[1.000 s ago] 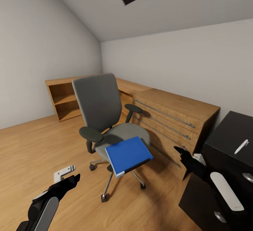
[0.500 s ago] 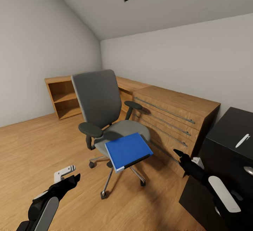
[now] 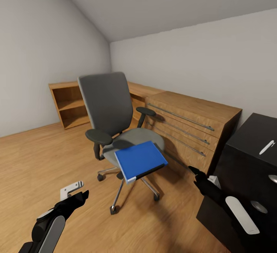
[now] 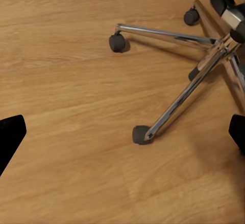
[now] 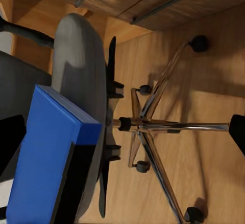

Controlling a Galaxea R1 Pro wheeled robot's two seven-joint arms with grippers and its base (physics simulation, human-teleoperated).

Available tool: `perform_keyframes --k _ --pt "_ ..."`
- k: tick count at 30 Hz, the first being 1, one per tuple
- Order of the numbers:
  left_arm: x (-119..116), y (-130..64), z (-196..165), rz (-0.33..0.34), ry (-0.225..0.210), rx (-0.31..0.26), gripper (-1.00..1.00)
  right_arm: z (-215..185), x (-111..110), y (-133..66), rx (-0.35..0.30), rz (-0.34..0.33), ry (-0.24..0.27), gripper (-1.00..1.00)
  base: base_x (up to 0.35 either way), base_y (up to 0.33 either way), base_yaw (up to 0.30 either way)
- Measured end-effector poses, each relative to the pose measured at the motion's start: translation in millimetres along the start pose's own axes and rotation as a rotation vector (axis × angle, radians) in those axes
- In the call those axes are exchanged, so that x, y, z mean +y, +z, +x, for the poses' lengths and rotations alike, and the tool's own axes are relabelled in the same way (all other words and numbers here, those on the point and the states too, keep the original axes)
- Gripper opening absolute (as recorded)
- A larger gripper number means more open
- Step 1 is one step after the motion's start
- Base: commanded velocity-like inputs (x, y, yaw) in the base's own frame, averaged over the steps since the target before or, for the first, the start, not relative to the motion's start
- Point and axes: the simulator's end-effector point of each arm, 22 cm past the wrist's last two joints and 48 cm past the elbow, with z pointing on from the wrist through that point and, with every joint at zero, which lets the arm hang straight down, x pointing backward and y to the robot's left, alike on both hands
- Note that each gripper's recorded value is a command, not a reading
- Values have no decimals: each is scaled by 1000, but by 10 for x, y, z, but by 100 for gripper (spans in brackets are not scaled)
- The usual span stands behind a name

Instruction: In the bedroom, organize the workspace by keeping the computer under the desk, ensuring the monitor is on the desk, placing the keyboard on the desk next to the monitor, placing the mouse on the desk next to the keyboard, moving the folder from the swivel chair onto the desk next to the mouse, stacking the notebook on top of the folder with the pen on top of the notebook, and positioning the swivel chair next to the desk.

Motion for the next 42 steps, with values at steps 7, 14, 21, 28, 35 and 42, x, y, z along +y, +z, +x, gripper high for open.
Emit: perform_keyframes --k 7,14,21,28,35,42 --pt "37 71 140 0 2 4 100 91 31 16 12 -83 3 100 0 0 0" --pt "26 152 272 -2 12 34 100 284 160 19 102 -188 49 100 0 0 0" --pt "42 231 394 -9 19 62 100 359 92 52 133 -201 99 100 0 0 0" --pt "75 308 511 -19 23 88 100 416 -46 110 143 -181 116 100 0 0 0" --pt "113 382 630 -29 27 115 100 471 -199 164 151 -156 126 100 0 0 0" --pt "146 453 761 -40 30 145 100 569 -352 224 165 -129 138 100 0 0 0"
